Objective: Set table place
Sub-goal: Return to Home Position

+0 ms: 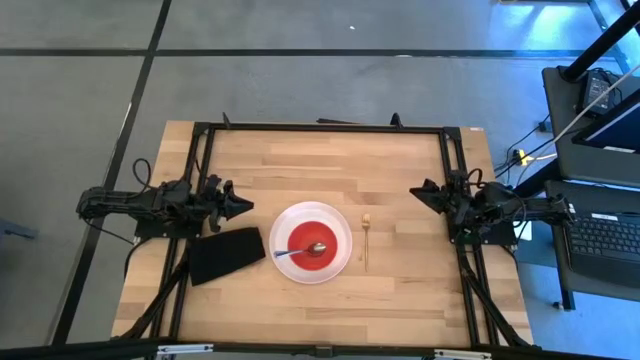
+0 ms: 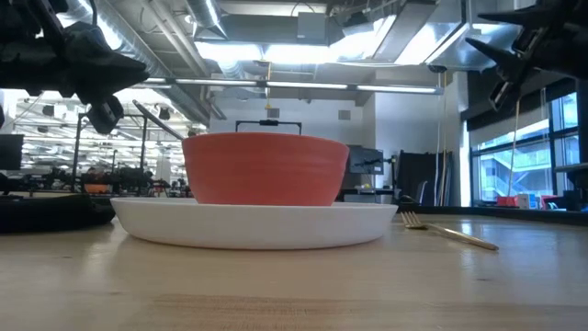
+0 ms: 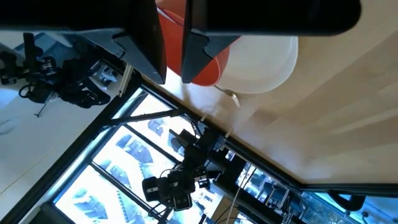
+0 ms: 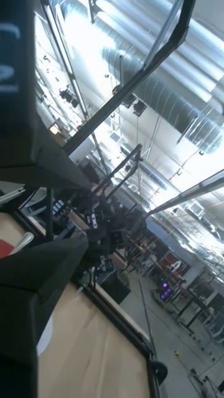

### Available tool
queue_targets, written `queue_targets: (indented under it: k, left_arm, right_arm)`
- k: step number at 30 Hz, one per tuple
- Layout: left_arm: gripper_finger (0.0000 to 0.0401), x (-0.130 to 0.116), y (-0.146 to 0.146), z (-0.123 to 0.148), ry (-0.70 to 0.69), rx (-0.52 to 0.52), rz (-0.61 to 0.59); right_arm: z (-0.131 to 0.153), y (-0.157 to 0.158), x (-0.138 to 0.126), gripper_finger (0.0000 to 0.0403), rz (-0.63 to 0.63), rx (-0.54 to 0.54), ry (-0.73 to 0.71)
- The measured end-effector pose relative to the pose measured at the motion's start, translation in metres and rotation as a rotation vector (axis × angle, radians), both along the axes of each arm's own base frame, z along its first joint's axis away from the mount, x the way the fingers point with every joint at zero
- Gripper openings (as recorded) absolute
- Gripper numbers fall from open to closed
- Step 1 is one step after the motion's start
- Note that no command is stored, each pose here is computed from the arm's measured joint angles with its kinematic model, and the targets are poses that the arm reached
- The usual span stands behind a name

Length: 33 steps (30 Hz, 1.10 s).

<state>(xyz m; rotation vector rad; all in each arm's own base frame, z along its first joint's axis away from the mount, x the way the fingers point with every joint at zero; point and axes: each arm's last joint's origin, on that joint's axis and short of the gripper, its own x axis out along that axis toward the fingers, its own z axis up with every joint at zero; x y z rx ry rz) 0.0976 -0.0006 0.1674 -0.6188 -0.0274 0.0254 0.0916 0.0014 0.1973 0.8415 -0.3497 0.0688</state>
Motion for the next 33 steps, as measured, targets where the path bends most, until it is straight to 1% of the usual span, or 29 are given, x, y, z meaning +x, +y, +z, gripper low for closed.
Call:
queue_targets:
  k: [5, 28, 29, 30, 31, 33]
  left_arm:
    - [0.0051, 0.0000, 0.0000, 0.0000, 0.000, 0.000, 0.000]
    - [0.0074, 0.0000, 0.0000, 0.0000, 0.000, 0.000, 0.000]
    - [0.0074, 0.0000, 0.0000, 0.0000, 0.000, 0.000, 0.000]
    - [0.0072, 0.0000, 0.0000, 0.0000, 0.000, 0.000, 0.000]
    - [0.0070, 0.0000, 0.0000, 0.0000, 0.000, 0.000, 0.000]
    - [0.0067, 0.0000, 0.0000, 0.0000, 0.000, 0.000, 0.000]
  right_arm:
    - [-0.0033, 0.0001, 0.0011, 0.0145, 0.000, -0.002, 0.036]
    - [-0.0037, 0.0001, 0.0012, 0.0145, -0.003, -0.017, 0.041]
    - [-0.0038, 0.0002, 0.0012, 0.0145, -0.003, -0.027, 0.043]
    - [-0.0042, 0.0003, 0.0014, 0.0145, -0.013, -0.064, 0.050]
    - [-0.0051, 0.0004, 0.0016, 0.0145, -0.026, -0.117, 0.064]
    - [-0.0065, 0.0008, 0.0021, 0.0145, -0.055, -0.263, 0.088]
